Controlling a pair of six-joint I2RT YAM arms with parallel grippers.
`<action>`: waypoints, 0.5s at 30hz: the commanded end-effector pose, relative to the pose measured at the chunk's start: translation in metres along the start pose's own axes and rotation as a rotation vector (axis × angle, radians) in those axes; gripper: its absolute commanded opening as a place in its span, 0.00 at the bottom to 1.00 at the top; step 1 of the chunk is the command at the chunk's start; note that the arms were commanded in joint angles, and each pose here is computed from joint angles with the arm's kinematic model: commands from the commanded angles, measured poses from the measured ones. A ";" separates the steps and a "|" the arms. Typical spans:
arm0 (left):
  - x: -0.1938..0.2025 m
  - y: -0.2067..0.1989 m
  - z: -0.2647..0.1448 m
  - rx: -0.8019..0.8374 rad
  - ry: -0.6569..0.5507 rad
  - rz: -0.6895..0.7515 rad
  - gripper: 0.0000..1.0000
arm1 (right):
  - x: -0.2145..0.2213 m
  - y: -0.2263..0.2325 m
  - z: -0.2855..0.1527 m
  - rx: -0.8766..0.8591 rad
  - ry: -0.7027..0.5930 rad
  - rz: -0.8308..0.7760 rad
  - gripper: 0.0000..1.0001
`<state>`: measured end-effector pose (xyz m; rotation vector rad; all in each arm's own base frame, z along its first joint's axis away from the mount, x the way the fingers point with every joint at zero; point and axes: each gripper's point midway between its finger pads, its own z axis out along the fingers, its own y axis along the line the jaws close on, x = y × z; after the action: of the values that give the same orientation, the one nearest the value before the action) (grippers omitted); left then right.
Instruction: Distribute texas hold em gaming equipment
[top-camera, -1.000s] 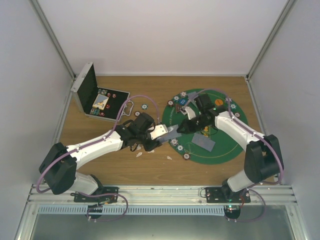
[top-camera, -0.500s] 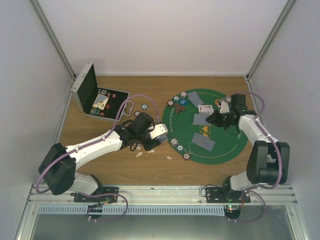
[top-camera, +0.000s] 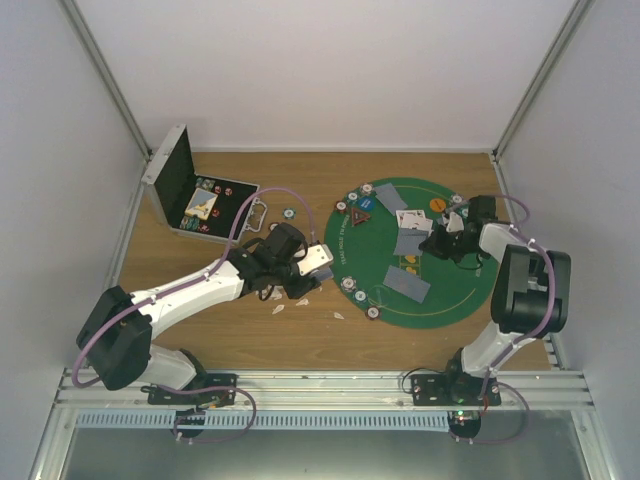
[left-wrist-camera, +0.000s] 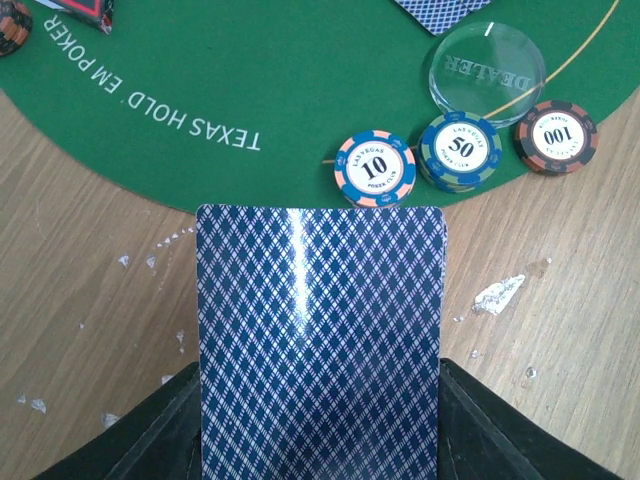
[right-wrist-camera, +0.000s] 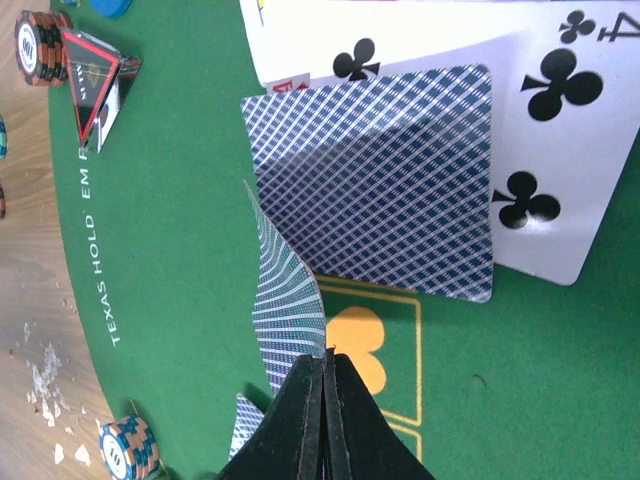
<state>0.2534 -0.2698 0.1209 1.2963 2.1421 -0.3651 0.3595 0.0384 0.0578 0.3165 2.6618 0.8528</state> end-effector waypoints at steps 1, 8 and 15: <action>-0.017 0.008 -0.006 -0.028 -0.075 -0.005 0.55 | -0.019 -0.001 0.001 -0.024 -0.033 -0.028 0.01; -0.017 0.008 -0.005 -0.026 -0.073 -0.008 0.55 | -0.016 -0.013 0.014 -0.012 0.033 -0.006 0.01; -0.016 0.008 -0.004 -0.023 -0.072 -0.008 0.55 | -0.013 -0.025 0.016 0.034 0.051 0.018 0.01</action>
<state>0.2552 -0.2697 0.1218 1.2817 2.1441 -0.3682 0.3738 0.0325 0.0368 0.3252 2.7052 0.8740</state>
